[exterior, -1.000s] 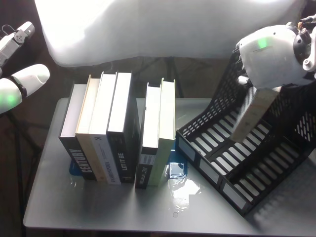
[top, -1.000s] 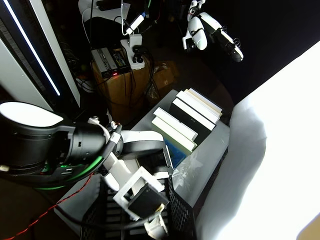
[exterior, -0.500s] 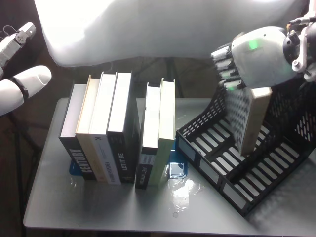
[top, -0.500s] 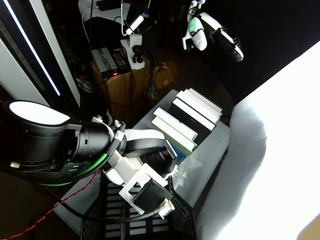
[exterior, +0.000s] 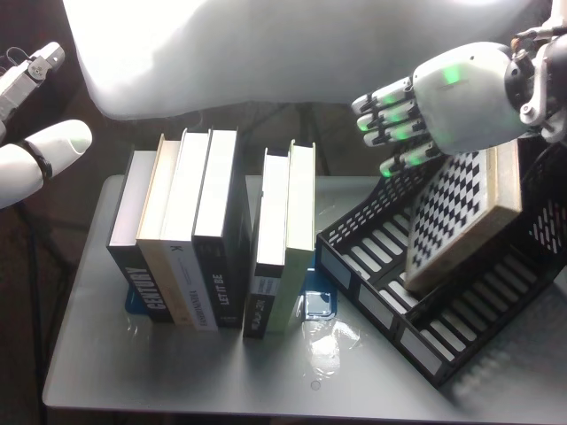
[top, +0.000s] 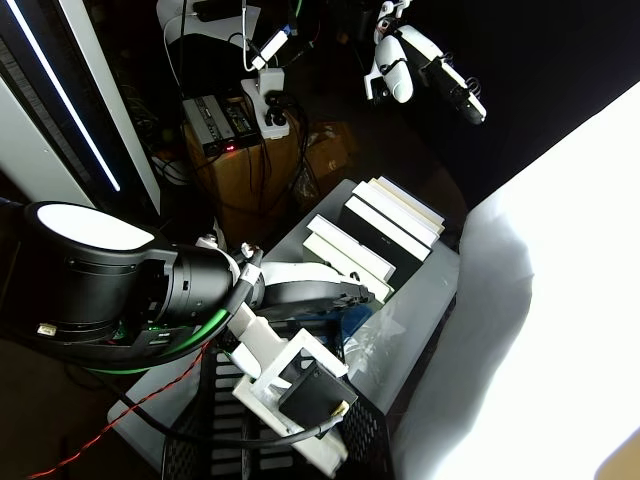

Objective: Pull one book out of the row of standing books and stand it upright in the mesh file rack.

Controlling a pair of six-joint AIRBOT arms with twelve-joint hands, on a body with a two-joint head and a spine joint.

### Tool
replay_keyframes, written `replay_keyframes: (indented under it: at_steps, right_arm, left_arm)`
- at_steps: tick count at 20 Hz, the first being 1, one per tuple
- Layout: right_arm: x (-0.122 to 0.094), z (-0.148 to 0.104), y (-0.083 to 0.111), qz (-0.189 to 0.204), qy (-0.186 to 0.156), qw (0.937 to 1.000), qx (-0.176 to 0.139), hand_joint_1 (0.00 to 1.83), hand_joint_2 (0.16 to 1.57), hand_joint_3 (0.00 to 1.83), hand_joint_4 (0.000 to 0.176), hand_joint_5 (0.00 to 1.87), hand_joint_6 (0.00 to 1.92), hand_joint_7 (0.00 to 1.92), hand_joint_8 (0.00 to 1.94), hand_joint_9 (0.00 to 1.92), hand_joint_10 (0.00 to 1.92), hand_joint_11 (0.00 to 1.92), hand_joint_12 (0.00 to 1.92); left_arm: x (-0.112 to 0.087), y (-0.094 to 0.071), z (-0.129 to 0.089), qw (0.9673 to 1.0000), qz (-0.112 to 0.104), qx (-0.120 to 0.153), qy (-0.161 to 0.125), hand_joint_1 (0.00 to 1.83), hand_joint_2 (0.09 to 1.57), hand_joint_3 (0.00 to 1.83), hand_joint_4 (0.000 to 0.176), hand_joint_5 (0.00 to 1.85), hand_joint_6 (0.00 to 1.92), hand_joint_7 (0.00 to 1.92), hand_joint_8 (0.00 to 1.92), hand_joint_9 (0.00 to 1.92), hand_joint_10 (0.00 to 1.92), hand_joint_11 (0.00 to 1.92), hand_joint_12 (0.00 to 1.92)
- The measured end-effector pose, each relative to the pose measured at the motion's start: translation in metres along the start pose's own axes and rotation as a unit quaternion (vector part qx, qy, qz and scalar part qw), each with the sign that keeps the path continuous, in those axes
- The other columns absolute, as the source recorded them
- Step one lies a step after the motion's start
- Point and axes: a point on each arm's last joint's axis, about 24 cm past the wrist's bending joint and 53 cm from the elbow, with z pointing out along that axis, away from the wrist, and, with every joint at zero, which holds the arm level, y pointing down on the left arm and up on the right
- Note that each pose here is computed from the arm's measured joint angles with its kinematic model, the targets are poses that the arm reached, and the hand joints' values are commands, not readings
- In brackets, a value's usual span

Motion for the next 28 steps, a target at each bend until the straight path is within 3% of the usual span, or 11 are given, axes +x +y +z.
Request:
replay_keyframes:
  at_steps: [1, 3, 4, 5, 10, 12, 15, 18, 19, 24, 28]
  right_arm:
    - [0.000, -0.002, -0.003, 0.002, 0.000, 1.0000, 0.006, 0.61, 1.30, 0.00, 0.023, 0.00, 0.00, 0.00, 0.00, 0.00, 0.00, 0.00, 0.14]
    - [0.003, -0.008, -0.009, 0.011, 0.002, 0.9998, 0.018, 0.55, 1.31, 0.00, 0.000, 0.00, 0.00, 0.00, 0.00, 0.00, 0.00, 0.00, 0.00]
    - [0.004, -0.010, -0.010, 0.015, 0.001, 0.9997, 0.019, 0.60, 1.33, 0.01, 0.001, 0.00, 0.00, 0.00, 0.00, 0.00, 0.00, 0.00, 0.00]
    - [0.005, -0.014, -0.012, 0.024, 0.000, 0.9994, 0.025, 0.41, 1.40, 0.02, 0.057, 0.00, 0.00, 0.00, 0.00, 0.00, 0.00, 0.00, 0.00]
    - [0.000, -0.050, -0.021, 0.151, -0.039, 0.9857, 0.063, 0.51, 1.39, 0.00, 0.017, 0.00, 0.00, 0.00, 0.00, 0.01, 0.00, 0.06, 0.03]
    - [0.010, -0.062, -0.008, 0.160, -0.029, 0.9849, 0.058, 0.70, 1.43, 0.00, 0.000, 0.17, 0.03, 0.21, 0.04, 0.25, 0.19, 0.00, 1.30]
    - [0.017, -0.075, 0.010, 0.166, -0.018, 0.9848, 0.047, 0.62, 1.37, 0.00, 0.000, 0.30, 0.07, 0.28, 0.03, 0.15, 0.54, 0.00, 1.43]
    - [0.025, -0.083, 0.030, 0.188, -0.007, 0.9815, 0.036, 0.72, 1.36, 0.00, 0.000, 0.38, 0.61, 0.54, 0.41, 0.27, 1.07, 0.07, 1.68]
    - [0.026, -0.085, 0.034, 0.216, -0.010, 0.9757, 0.035, 0.73, 1.36, 0.00, 0.000, 0.37, 0.73, 0.57, 0.46, 0.34, 1.05, 0.15, 1.65]
    - [0.042, -0.101, 0.045, 0.457, -0.037, 0.8870, 0.058, 0.78, 1.39, 0.00, 0.000, 0.13, 0.85, 0.41, 0.48, 0.24, 1.05, 0.00, 1.73]
    - [0.048, -0.103, 0.058, 0.527, -0.042, 0.8470, 0.055, 0.72, 1.42, 0.00, 0.000, 0.06, 0.94, 0.39, 0.42, 0.28, 1.05, 0.01, 1.74]
  left_arm:
    - [0.000, 0.000, 0.000, 1.0000, 0.000, 0.000, 0.000, 0.23, 1.30, 0.00, 0.029, 0.05, 0.00, 0.00, 0.00, 0.00, 0.00, 0.00, 0.00]
    - [0.000, 0.000, 0.000, 1.0000, 0.000, 0.000, 0.000, 0.23, 1.31, 0.00, 0.024, 0.05, 0.00, 0.00, 0.00, 0.00, 0.00, 0.00, 0.00]
    - [0.000, 0.001, 0.000, 1.0000, 0.000, -0.001, 0.000, 0.23, 1.31, 0.00, 0.024, 0.05, 0.00, 0.00, 0.00, 0.00, 0.00, 0.00, 0.00]
    - [0.000, 0.001, -0.001, 1.0000, 0.001, -0.001, 0.001, 0.23, 1.31, 0.00, 0.024, 0.05, 0.00, 0.00, 0.00, 0.00, 0.00, 0.00, 0.00]
    - [-0.001, 0.003, -0.002, 1.0000, 0.002, -0.004, 0.000, 0.22, 1.30, 0.00, 0.020, 0.05, 0.00, 0.00, 0.00, 0.00, 0.00, 0.00, 0.00]
    - [0.001, 0.003, -0.002, 1.0000, 0.002, -0.004, 0.002, 0.20, 1.30, 0.00, 0.020, 0.05, 0.00, 0.00, 0.00, 0.00, 0.00, 0.00, 0.00]
    - [0.001, 0.005, -0.004, 1.0000, 0.002, -0.007, 0.003, 0.20, 1.30, 0.00, 0.029, 0.05, 0.00, 0.00, 0.00, 0.00, 0.00, 0.00, 0.00]
    - [-0.001, 0.006, -0.006, 1.0000, 0.002, -0.009, 0.000, 0.17, 1.30, 0.00, 0.021, 0.05, 0.00, 0.00, 0.00, 0.00, 0.00, 0.00, 0.00]
    - [-0.001, 0.007, -0.006, 1.0000, 0.001, -0.009, -0.001, 0.17, 1.31, 0.00, 0.016, 0.04, 0.00, 0.00, 0.00, 0.00, 0.00, 0.00, 0.00]
    - [0.001, 0.006, -0.007, 1.0000, -0.001, -0.008, 0.000, 0.16, 1.31, 0.00, 0.004, 0.04, 0.00, 0.00, 0.00, 0.00, 0.00, 0.00, 0.00]
    - [0.000, 0.005, -0.007, 1.0000, -0.001, -0.006, -0.002, 0.16, 1.31, 0.00, 0.006, 0.04, 0.00, 0.00, 0.00, 0.00, 0.00, 0.00, 0.00]
